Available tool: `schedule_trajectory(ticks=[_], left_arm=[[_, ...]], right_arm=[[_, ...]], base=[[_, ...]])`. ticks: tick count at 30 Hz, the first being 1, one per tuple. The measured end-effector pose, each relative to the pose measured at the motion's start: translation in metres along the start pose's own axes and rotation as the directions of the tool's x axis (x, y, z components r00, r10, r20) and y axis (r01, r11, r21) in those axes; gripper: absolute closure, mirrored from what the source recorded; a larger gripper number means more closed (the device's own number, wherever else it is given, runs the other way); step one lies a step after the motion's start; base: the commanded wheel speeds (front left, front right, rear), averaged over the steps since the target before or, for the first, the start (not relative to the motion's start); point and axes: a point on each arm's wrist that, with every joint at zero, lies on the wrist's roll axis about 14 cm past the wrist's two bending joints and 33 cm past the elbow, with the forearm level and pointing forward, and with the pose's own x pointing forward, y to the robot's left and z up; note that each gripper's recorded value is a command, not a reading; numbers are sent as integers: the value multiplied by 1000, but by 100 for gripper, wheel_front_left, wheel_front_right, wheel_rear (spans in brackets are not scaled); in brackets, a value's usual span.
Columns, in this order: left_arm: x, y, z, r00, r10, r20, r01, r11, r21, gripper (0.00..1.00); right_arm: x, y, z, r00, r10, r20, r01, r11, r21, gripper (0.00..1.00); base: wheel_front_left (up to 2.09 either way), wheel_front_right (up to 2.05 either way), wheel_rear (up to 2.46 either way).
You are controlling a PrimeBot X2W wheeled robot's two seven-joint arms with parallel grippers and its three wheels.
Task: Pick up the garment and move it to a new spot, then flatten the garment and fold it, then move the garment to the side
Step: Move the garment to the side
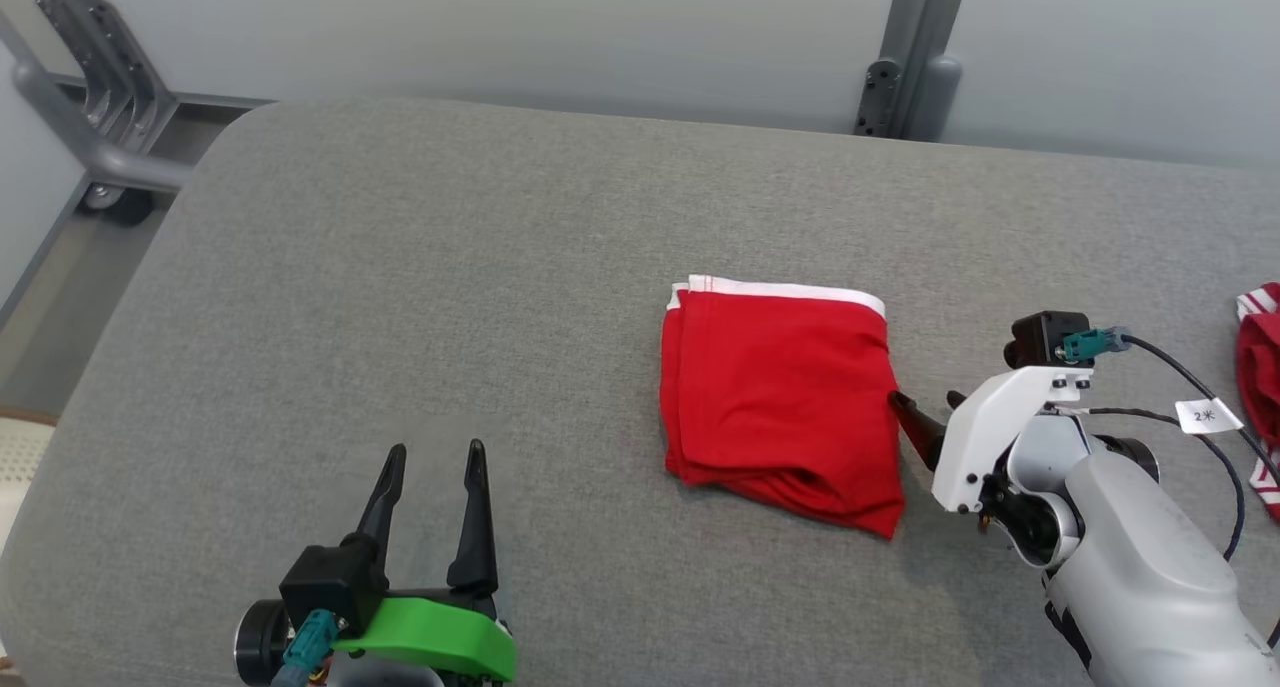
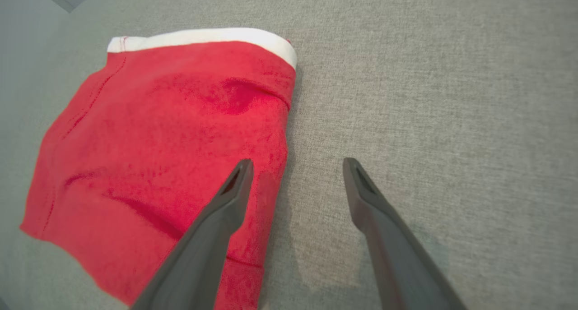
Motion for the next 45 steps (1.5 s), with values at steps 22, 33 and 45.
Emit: schedule_trajectory(ticks=[22, 33, 45], left_arm=[[1, 13, -4, 999, 46, -15, -46, 999, 17, 0], [18, -46, -14, 986, -160, -39, 161, 987, 16, 0], [36, -134, -36, 900, -427, -88, 428, 904, -4, 0]], right_arm=[[31, 23, -5, 993, 95, -74, -98, 995, -33, 100], [-17, -39, 13, 1000, -12, 7, 12, 997, -79, 100], [-91, -109, 9, 976, -198, 87, 198, 980, 9, 100]], base=[[0, 0, 0], [0, 0, 0], [0, 0, 0]])
